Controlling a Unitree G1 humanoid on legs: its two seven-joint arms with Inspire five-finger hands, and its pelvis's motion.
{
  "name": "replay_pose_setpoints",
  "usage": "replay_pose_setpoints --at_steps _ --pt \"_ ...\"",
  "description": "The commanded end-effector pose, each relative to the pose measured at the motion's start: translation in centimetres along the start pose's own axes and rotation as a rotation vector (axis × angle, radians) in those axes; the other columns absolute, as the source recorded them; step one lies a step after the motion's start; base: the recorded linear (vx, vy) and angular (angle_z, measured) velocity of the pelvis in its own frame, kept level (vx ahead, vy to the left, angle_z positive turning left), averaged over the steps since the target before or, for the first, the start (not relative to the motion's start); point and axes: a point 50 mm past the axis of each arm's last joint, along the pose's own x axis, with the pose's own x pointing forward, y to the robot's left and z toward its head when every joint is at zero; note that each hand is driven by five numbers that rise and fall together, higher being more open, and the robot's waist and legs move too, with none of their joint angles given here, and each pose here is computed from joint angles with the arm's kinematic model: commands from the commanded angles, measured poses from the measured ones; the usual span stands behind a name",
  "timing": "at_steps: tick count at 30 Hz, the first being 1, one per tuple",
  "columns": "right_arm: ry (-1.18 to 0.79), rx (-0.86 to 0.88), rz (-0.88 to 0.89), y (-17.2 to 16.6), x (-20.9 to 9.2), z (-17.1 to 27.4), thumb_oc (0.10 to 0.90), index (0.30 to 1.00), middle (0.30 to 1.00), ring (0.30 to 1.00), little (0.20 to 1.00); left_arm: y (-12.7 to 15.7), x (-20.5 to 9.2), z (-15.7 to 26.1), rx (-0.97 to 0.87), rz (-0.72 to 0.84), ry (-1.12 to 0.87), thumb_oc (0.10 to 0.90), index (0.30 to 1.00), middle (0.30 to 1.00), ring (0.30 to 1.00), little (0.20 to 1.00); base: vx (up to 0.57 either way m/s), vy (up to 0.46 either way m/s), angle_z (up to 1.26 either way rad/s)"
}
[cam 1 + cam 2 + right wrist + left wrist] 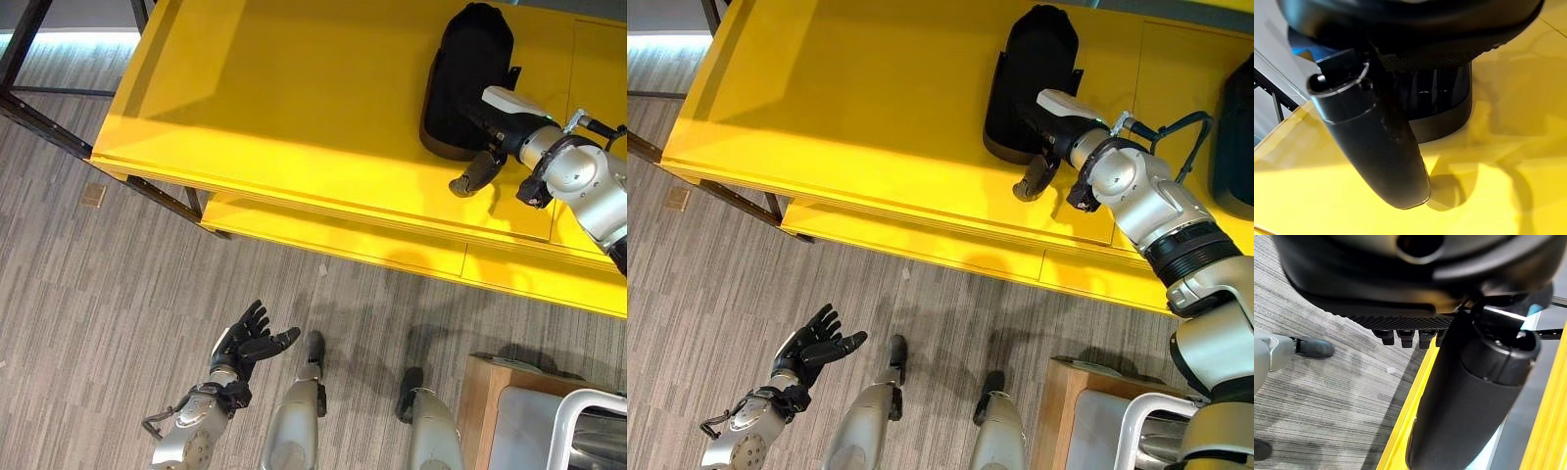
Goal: Move parts from the plastic box to the shelf.
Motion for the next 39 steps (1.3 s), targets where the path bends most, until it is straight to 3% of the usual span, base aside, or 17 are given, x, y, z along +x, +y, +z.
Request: replay_pose_setpoints --at_steps 1,39 --pt "-0.08 -0.091 -0.157 -5.7 -0.3 2.9 0.9 1.0 1.0 1.0 1.0 0.1 -0.1 3.3 0.014 -0.02 -0.165 0.9 1.0 1.0 1.0 1.0 0.0 0.0 0.0" --pt "-0.204 -0.07 -0.004 -2.5 -1.7 4.0 0.9 1.0 1.0 1.0 1.0 0.2 0.0 4.2 0.063 -0.023 -0.184 0.9 1.0 1.0 1.0 1.0 0.0 0.0 0.0"
